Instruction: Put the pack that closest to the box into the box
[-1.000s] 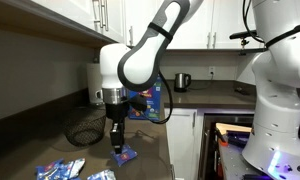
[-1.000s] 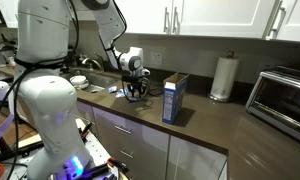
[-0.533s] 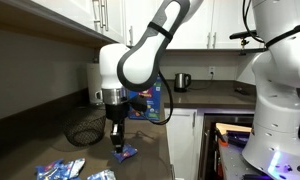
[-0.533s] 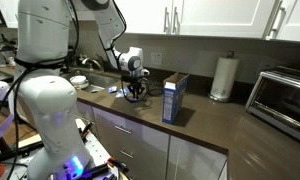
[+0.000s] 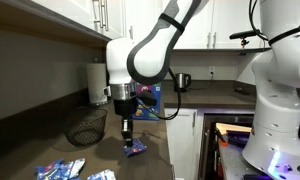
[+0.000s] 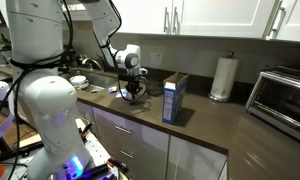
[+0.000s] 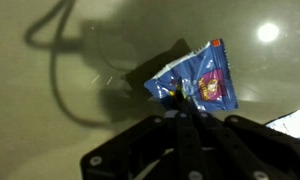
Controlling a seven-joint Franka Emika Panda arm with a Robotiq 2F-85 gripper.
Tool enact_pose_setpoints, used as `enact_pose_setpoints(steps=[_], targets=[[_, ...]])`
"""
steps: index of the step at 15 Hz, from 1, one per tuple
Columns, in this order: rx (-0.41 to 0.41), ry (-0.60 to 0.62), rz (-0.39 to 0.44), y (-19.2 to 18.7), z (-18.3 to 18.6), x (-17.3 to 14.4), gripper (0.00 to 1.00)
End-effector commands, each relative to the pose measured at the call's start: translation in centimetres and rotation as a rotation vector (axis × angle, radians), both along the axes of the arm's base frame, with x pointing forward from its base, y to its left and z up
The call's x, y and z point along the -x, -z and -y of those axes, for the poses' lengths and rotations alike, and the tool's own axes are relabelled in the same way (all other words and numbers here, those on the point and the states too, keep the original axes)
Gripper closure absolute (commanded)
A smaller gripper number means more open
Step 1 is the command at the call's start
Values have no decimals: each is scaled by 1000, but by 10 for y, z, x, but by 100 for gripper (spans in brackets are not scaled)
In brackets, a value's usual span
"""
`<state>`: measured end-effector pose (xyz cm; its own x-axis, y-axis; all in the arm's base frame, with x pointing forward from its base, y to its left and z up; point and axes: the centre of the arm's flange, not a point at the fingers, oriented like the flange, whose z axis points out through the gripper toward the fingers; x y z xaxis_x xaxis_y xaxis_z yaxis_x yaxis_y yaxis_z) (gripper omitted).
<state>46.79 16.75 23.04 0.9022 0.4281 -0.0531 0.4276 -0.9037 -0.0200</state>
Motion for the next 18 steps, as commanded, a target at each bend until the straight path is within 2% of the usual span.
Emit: enact_pose_setpoints(steps=[1,4,8,18], targets=[[64,7,-14,-43,20,38,100],[95,26,18,-81,32,53,100],[110,70,116,-139,49,65,100],[92,282,326,-254,124,51,100]])
